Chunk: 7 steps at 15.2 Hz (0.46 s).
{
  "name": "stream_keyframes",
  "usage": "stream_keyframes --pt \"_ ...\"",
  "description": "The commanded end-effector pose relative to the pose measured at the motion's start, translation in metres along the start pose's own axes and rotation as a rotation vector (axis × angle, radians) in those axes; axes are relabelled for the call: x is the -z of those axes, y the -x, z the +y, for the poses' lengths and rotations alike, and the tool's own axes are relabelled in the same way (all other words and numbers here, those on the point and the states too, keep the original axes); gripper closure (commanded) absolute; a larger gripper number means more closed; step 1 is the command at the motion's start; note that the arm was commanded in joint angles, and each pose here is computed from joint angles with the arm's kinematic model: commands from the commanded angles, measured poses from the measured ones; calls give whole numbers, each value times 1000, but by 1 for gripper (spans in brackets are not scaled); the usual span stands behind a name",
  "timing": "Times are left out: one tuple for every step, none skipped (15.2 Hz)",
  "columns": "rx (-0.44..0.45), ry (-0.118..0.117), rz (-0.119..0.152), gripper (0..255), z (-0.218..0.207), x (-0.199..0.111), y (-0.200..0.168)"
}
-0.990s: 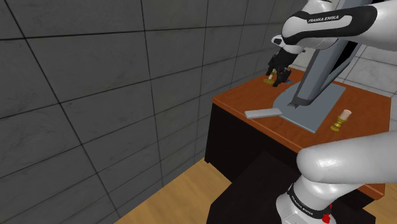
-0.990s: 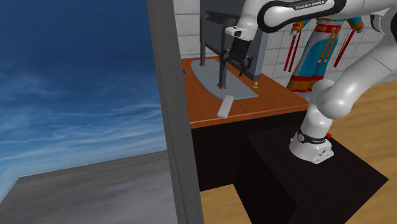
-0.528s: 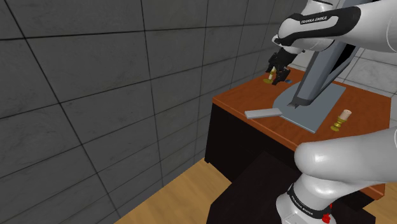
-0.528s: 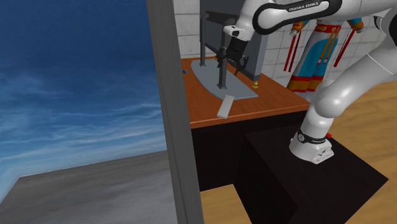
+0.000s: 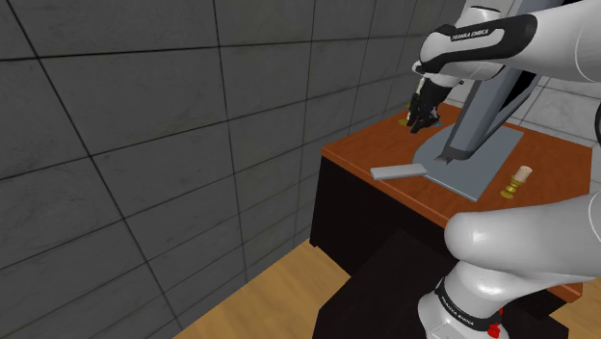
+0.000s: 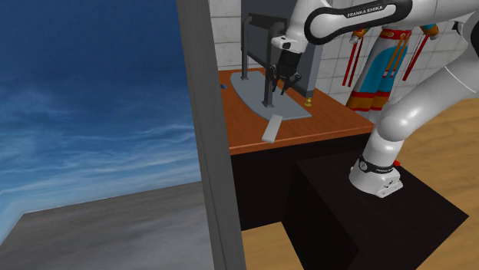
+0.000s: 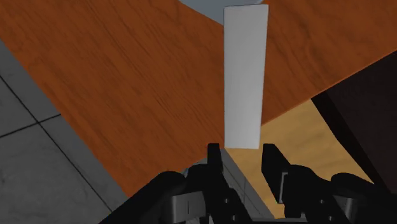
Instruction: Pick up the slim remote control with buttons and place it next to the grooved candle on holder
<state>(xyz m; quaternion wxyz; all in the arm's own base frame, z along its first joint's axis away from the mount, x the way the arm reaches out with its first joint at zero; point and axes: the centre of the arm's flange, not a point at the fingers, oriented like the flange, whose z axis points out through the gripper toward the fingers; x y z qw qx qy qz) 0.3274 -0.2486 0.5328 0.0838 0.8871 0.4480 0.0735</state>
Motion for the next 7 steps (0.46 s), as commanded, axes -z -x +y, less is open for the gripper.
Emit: stream_keyframes --pt "-233 34 139 255 -15 11 88" --pt "-234 35 140 255 -22 1 90" --pt "-236 35 132 255 -7 12 97" --pt "-238 32 125 255 9 16 94" --pt "-238 34 125 255 1 4 106" --pt "-239 34 125 255 -2 -1 107" --pt "-238 36 135 255 -15 16 120"
